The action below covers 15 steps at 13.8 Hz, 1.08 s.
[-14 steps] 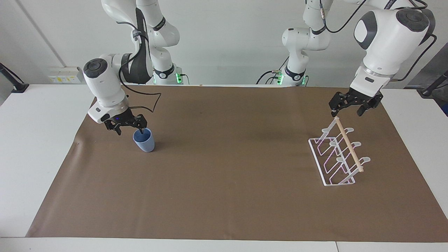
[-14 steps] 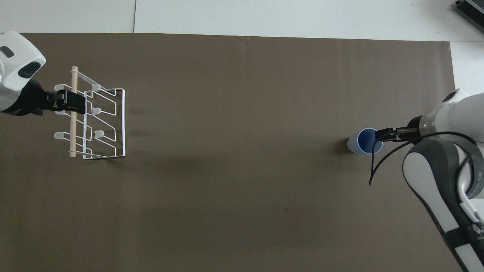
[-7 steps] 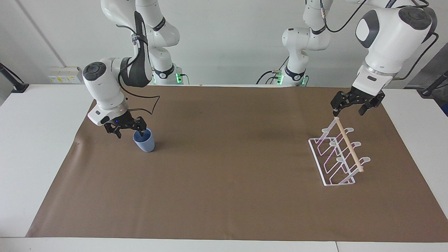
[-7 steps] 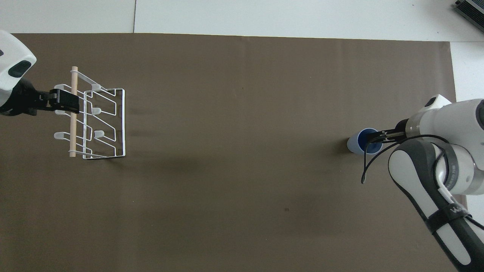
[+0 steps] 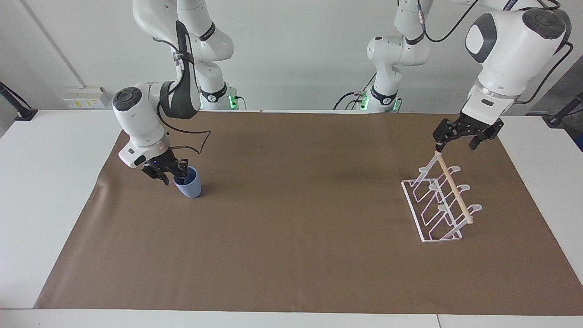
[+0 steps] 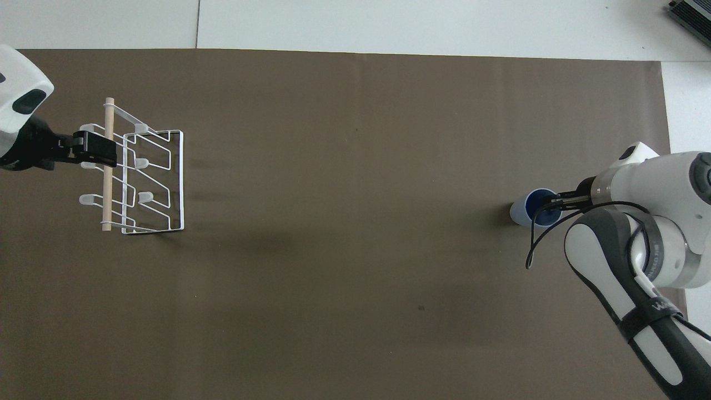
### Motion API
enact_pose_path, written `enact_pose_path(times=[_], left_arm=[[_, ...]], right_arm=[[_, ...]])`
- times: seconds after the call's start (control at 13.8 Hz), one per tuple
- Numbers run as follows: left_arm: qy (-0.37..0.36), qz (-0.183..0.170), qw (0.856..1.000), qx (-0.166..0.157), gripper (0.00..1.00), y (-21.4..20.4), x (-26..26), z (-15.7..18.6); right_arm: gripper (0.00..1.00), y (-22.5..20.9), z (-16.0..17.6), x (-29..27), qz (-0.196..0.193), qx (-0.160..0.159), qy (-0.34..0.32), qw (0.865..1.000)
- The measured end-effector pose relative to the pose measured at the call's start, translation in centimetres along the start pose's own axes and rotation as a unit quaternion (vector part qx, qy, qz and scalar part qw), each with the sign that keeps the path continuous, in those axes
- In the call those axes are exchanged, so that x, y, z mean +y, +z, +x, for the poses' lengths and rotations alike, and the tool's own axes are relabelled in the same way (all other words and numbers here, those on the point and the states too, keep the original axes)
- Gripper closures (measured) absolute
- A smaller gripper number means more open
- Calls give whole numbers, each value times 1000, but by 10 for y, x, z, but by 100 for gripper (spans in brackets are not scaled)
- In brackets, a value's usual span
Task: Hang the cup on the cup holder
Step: 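Lift the cup with the right gripper while the left gripper leaves the rack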
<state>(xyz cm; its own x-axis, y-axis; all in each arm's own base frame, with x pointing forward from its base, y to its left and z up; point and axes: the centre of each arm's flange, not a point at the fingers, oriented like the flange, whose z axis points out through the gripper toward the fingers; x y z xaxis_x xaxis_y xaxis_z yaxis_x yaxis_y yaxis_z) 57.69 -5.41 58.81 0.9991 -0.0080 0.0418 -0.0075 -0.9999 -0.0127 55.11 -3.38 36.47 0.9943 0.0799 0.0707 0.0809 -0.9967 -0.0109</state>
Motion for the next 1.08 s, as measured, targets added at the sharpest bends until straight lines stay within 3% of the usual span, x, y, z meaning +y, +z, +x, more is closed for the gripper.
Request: enact_pose_path(times=[0.22, 0.58, 0.79, 0.87, 1.08], left_arm=[[0, 0, 1000, 0, 0, 0, 0, 0], [0, 0, 1000, -1, 0, 0, 0, 0], [1, -2, 1000, 2, 0, -4, 1, -2], [0, -11, 1000, 2, 0, -4, 3, -3], [-39, -102, 994, -2, 0, 4, -9, -3]], right_arm=[[94, -3, 2, 0, 4, 4, 4, 1000], [96, -52, 24, -10, 73, 13, 44, 996], [96, -105, 34, -23, 158, 21, 90, 983], [96, -121, 36, -31, 188, 25, 111, 975], [96, -156, 39, -69, 267, 21, 177, 947]])
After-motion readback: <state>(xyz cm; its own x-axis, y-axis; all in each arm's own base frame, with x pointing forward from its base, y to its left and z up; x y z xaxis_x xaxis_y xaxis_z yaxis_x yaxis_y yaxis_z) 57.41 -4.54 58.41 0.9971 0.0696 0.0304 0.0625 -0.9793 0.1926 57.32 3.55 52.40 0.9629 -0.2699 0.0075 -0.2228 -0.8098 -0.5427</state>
